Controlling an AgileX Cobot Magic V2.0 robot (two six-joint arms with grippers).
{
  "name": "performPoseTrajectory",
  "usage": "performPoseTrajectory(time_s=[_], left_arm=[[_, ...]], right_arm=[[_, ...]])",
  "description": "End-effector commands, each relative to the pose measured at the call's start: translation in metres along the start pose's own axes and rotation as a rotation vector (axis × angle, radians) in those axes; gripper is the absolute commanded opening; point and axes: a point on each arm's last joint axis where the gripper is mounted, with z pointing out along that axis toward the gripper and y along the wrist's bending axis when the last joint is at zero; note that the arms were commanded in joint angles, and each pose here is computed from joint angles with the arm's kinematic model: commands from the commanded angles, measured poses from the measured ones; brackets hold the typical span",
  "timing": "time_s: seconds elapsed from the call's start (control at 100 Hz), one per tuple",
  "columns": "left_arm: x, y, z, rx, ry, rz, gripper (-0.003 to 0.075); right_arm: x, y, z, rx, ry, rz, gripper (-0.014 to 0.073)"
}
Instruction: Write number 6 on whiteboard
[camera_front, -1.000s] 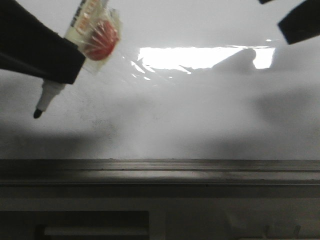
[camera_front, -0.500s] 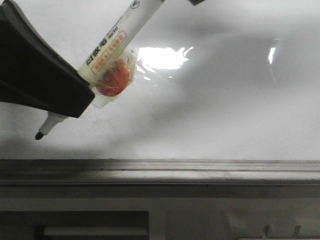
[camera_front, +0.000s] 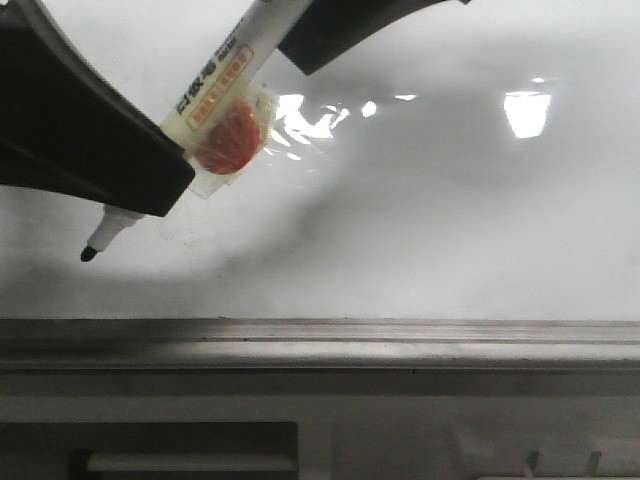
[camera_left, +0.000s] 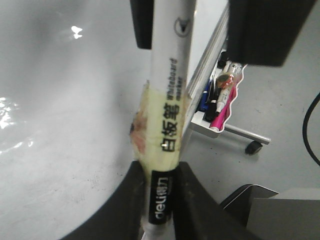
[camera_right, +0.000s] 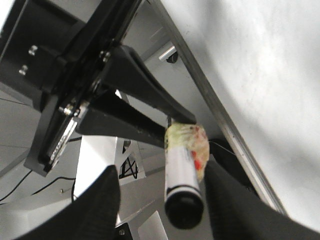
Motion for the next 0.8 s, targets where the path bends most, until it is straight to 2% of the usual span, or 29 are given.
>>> performPoseTrajectory(time_s=[0.0, 0.27, 0.34, 0.53, 0.69, 0.74, 0.79], left_arm=[[-0.017, 0.002, -0.008, -0.035, -0.085, -0.021, -0.002], [-0.018, 0.003, -0.008, -0.039, -0.099, -0.039, -0.002], [-0.018, 0.003, -0.008, -0.038, -0.106, -0.046, -0.002], [-0.025, 0.004, -0.01, -0.044, -0.125, -0.039, -0.002], [-0.028, 0.004, -0.012, -0.046, -0.136, -0.035, -0.0009], [-0.029, 0.004, -0.012, -0.044, -0.135, -0.034, 0.0029], [-0.029, 0.004, -0.012, -0.043, -0.134, -0.034, 0.0115]], right_arm=[[-0.011, 0.012, -0.013, -0.014, -0.092, -0.018, 0.0292], [-0.011, 0.013, -0.013, -0.017, -0.093, -0.016, 0.0277], [-0.011, 0.013, -0.013, -0.021, -0.091, -0.017, 0.0211], [-0.011, 0.015, -0.013, -0.038, -0.095, -0.054, -0.0074], [-0.009, 0.017, -0.013, -0.057, -0.074, -0.062, -0.0064], [-0.009, 0.017, -0.013, -0.057, -0.074, -0.074, -0.0064], [-0.009, 0.016, -0.013, -0.054, -0.078, -0.084, -0.0064]])
